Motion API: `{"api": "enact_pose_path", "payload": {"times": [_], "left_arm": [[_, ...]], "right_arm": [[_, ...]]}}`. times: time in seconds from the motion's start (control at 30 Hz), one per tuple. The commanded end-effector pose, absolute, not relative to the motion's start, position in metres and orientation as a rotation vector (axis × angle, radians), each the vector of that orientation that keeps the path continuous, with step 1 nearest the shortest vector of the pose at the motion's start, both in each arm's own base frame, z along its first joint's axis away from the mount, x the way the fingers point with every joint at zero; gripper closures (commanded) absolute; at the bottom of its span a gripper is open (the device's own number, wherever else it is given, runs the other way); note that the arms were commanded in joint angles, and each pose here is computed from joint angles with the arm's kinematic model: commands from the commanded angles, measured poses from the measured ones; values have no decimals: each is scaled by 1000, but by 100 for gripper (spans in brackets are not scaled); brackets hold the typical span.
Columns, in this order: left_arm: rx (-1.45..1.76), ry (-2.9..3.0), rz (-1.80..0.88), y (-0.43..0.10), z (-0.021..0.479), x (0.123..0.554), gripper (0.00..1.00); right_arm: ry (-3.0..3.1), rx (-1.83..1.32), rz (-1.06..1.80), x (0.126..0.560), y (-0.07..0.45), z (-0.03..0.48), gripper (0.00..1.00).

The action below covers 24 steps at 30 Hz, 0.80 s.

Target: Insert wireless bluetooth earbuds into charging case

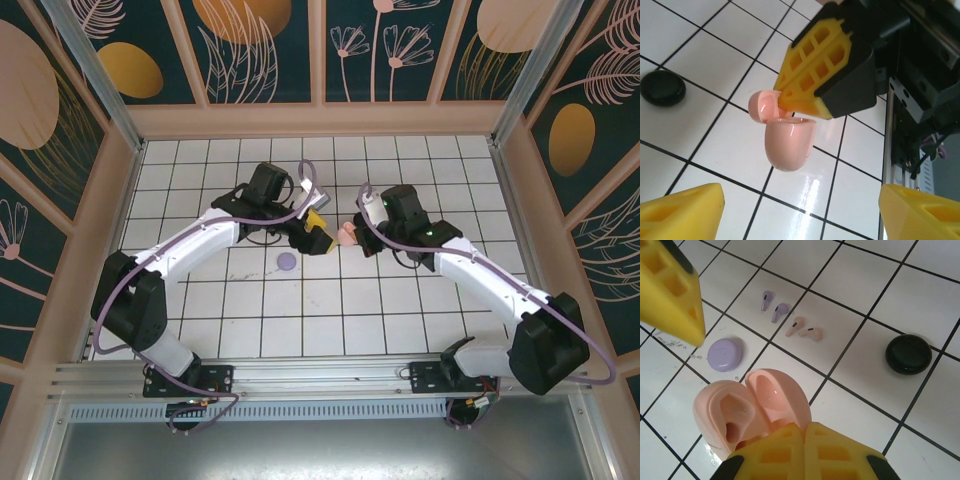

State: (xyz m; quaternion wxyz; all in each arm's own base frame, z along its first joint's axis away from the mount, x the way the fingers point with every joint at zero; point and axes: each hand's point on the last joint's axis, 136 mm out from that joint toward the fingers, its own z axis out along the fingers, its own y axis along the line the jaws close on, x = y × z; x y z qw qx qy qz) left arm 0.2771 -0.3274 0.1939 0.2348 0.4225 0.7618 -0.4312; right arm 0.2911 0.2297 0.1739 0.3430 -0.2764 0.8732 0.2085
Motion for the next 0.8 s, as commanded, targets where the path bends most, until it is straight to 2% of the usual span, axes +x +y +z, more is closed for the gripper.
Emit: {"api": "enact_pose_path", "payload": {"times": [0.0,0.77], "left_arm": [[1219,2056,-1255,-333,199,269,22],[1244,2028,-1345,-343,201,271,34]], "right_arm": [[2173,-767,572,288,239,204,100],[2142,-836,608,280,263,218,100]]}}
